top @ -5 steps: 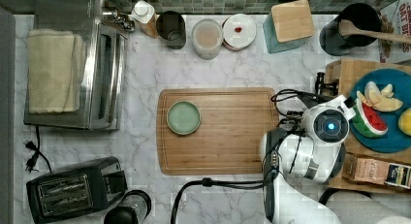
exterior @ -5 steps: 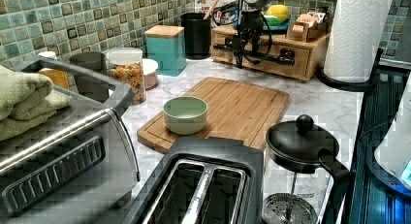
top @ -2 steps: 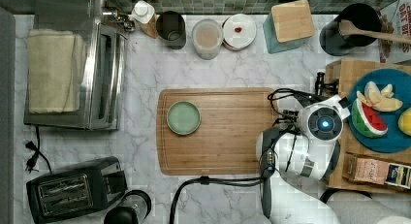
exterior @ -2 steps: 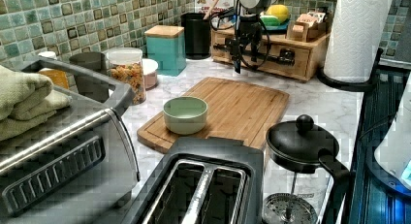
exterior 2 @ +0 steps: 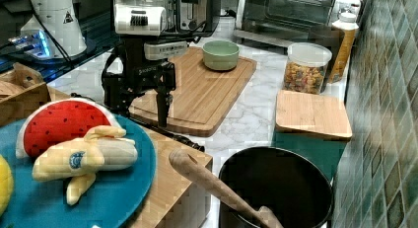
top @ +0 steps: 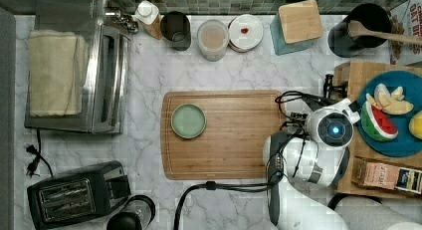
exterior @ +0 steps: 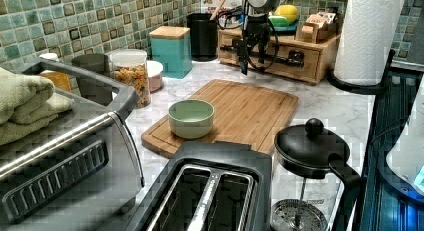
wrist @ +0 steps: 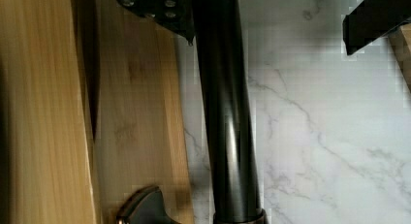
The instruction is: Open the drawer.
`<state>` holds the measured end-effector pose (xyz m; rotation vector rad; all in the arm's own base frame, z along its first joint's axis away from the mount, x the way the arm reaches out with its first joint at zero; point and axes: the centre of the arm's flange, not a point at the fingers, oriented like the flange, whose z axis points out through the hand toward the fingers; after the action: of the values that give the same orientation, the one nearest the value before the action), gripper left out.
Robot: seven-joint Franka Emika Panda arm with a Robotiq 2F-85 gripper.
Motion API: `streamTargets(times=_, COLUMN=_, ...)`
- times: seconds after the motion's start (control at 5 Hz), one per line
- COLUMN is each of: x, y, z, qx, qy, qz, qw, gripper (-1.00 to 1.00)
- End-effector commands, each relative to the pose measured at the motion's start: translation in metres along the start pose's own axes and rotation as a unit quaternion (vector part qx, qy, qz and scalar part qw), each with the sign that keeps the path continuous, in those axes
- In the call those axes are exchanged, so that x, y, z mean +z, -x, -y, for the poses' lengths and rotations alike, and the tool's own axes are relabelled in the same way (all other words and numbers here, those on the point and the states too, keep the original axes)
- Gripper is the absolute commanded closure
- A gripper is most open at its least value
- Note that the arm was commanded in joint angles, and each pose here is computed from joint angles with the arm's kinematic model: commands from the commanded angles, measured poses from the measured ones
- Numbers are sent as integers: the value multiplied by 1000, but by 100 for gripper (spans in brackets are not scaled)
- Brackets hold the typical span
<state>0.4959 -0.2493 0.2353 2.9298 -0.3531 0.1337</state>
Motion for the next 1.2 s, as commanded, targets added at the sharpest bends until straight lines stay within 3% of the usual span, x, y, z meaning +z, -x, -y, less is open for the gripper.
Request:
streamTargets(times=0.2, x=-92, y=9, z=209, qx=-77, qy=-85, qz=-35, qw=993, gripper=-100)
streamTargets(times=0.6, x=-106, y=20, z=268, qx=-47, qy=-94, qz=-39, qw=994, gripper=-100)
streamTargets(times=0.8, x=-115, y=39, z=282, qx=-31, qy=-90, qz=-45, qw=994, gripper=-100)
streamTargets(times=1.0, x=-123, y=48, z=284, qx=0, qy=-86, qz=-68, qw=994, gripper=-100)
streamTargets(times=1.2, x=-124, y=48, z=284, qx=0, qy=-86, qz=-68, qw=994, gripper=-100)
